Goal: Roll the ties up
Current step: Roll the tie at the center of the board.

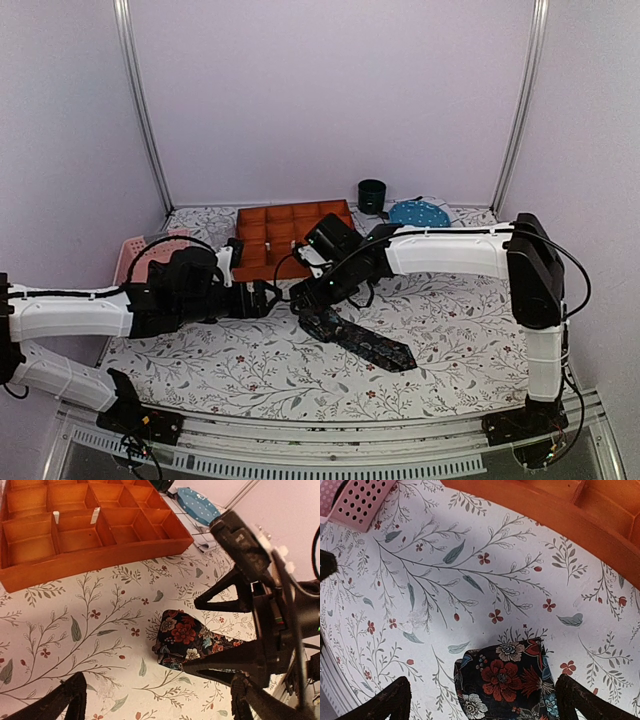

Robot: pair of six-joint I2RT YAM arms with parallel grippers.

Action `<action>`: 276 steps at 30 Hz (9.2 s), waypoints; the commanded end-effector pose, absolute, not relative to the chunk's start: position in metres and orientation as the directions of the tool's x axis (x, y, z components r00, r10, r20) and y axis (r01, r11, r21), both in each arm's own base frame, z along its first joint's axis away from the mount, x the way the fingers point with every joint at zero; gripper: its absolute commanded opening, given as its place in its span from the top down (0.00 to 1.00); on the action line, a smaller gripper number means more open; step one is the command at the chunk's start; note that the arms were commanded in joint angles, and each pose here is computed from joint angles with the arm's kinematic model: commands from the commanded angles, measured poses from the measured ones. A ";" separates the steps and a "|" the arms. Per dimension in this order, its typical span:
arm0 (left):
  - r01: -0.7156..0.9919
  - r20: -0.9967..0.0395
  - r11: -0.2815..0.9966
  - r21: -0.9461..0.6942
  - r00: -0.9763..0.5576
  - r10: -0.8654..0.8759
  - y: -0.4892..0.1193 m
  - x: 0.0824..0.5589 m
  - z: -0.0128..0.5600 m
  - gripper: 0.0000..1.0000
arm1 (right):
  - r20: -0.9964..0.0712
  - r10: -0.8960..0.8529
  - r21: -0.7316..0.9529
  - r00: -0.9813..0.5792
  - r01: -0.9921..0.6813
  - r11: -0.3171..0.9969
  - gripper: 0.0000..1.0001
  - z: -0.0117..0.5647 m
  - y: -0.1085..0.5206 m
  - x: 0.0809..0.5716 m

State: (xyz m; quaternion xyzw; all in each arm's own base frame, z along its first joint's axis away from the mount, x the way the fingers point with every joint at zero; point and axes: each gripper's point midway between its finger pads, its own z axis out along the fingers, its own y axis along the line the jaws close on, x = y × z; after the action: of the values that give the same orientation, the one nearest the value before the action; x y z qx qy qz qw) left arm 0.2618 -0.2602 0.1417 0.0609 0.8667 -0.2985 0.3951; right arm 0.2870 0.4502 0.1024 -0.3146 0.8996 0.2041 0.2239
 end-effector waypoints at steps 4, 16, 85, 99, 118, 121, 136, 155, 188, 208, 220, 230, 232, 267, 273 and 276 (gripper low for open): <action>0.308 -0.734 0.831 -0.464 -0.658 -0.166 -0.239 0.259 0.145 0.02 | -0.419 -0.575 0.123 -0.703 -0.672 0.730 0.01 0.038 0.439 0.287; 0.316 -0.727 0.836 -0.448 -0.673 -0.135 -0.243 0.260 0.137 0.02 | -0.367 -0.668 0.180 -0.648 -0.754 0.632 0.00 0.016 0.442 0.265; 0.300 -0.681 0.796 -0.526 -0.709 -0.183 -0.256 0.278 0.144 0.03 | -0.650 -0.174 0.540 -0.739 -0.611 0.579 0.25 0.201 0.419 0.288; 0.294 -0.586 0.760 -0.580 -0.798 -0.139 -0.278 0.304 0.119 0.06 | -0.447 -0.184 0.653 -0.876 -0.460 0.602 0.88 0.098 0.424 0.268; 0.284 -0.523 0.756 -0.590 -0.848 -0.090 -0.296 0.319 0.084 0.08 | -0.313 -0.250 0.612 -0.916 -0.395 0.685 0.99 0.022 0.407 0.253; 0.289 -0.517 0.748 -0.598 -0.852 -0.084 -0.299 0.318 0.082 0.08 | -0.305 -0.251 0.605 -0.919 -0.390 0.694 1.00 0.016 0.404 0.251; 0.376 -0.497 0.644 -0.666 -0.867 -0.007 -0.329 0.309 0.082 0.10 | -0.268 -0.239 0.585 -0.933 -0.355 0.729 1.00 -0.006 0.388 0.244; 0.426 -0.431 0.563 -0.708 -0.892 0.132 -0.365 0.291 0.058 0.23 | -0.267 -0.225 0.597 -0.937 -0.344 0.725 1.00 -0.010 0.384 0.246; 0.496 -0.607 0.810 -0.312 -0.760 0.232 -0.352 0.307 0.069 0.89 | -0.437 -0.177 0.621 -0.882 -0.438 0.650 0.86 0.119 0.370 0.241; 0.515 -0.671 0.836 0.191 -0.553 0.494 -0.377 0.291 0.077 0.90 | -0.505 0.092 0.589 -0.858 -0.265 0.763 0.78 0.133 0.286 0.256; 0.525 -0.604 0.739 0.421 -0.446 0.661 -0.407 0.270 0.052 0.88 | -0.470 0.115 0.596 -0.875 -0.218 0.773 0.78 0.110 0.273 0.252; 0.670 -0.622 0.692 0.269 -0.428 0.656 -0.448 0.241 0.051 0.39 | -0.455 0.121 0.601 -0.882 -0.205 0.773 0.78 0.102 0.271 0.252; 0.689 -0.624 0.690 0.223 -0.443 0.644 -0.454 0.236 0.051 0.34 | -0.453 0.125 0.604 -0.883 -0.201 0.771 0.78 0.102 0.271 0.252; 0.705 -0.773 0.708 -0.024 -0.463 0.434 -0.446 0.224 0.150 0.08 | -0.481 0.071 0.662 -0.874 -0.309 0.683 0.68 0.130 0.298 0.243; 0.581 -0.805 0.803 -0.136 -0.537 0.253 -0.394 0.243 0.167 0.08 | -0.503 -0.014 0.669 -0.864 -0.400 0.626 0.75 0.147 0.343 0.238; 0.502 -0.792 0.830 -0.244 -0.597 0.128 -0.359 0.257 0.166 0.09 | -0.483 -0.037 0.693 -0.875 -0.408 0.595 0.80 0.146 0.363 0.240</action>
State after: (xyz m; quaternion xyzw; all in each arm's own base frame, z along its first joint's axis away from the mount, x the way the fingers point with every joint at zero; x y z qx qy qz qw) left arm 0.2313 -0.3963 0.1539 0.2805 0.8536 -0.1850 0.3981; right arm 0.2380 0.3365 0.1483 -0.1050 0.8745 0.4117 0.2340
